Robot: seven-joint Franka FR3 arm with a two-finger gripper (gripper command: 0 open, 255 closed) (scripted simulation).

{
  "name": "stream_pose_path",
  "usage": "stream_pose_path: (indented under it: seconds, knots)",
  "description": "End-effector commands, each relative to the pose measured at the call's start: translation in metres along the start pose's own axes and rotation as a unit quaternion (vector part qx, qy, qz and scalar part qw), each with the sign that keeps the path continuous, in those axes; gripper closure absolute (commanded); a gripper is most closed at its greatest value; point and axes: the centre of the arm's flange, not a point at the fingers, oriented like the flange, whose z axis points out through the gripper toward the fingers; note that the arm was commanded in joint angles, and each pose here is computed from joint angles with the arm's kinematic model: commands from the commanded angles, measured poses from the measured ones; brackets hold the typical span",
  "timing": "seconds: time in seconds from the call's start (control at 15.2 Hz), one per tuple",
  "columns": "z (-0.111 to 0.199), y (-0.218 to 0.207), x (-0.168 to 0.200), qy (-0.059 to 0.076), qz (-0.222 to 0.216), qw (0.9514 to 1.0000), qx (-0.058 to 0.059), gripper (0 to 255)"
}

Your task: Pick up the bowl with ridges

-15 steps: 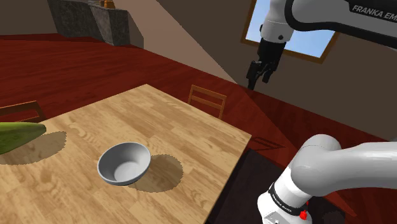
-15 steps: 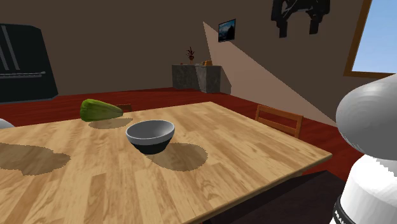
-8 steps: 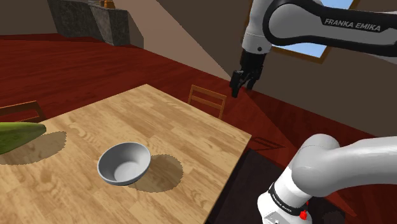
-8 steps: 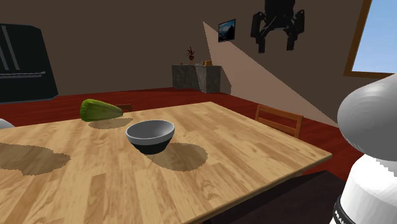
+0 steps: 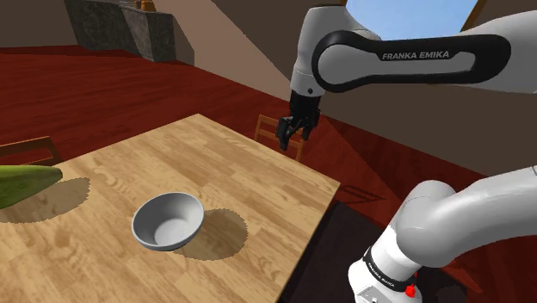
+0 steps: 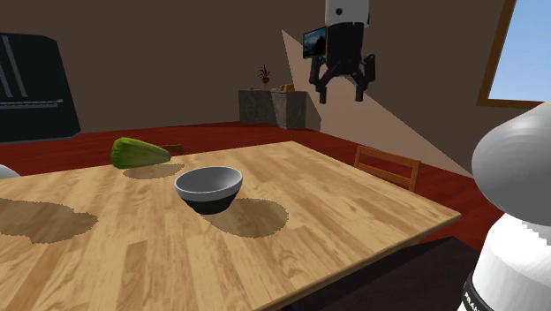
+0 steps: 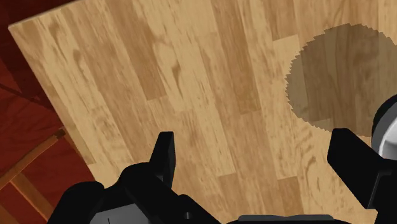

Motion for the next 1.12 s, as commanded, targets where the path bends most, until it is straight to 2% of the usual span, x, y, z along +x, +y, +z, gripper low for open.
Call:
stream_pose_path:
  seconds: [0.0, 1.06]
  knots:
    - [0.015, -0.015, 0.012, 0.001, -0.003, 1.0, 0.007, 0]
    - [0.131, -0.152, 0.104, 0.001, -0.025, 0.9981, 0.056, 0]
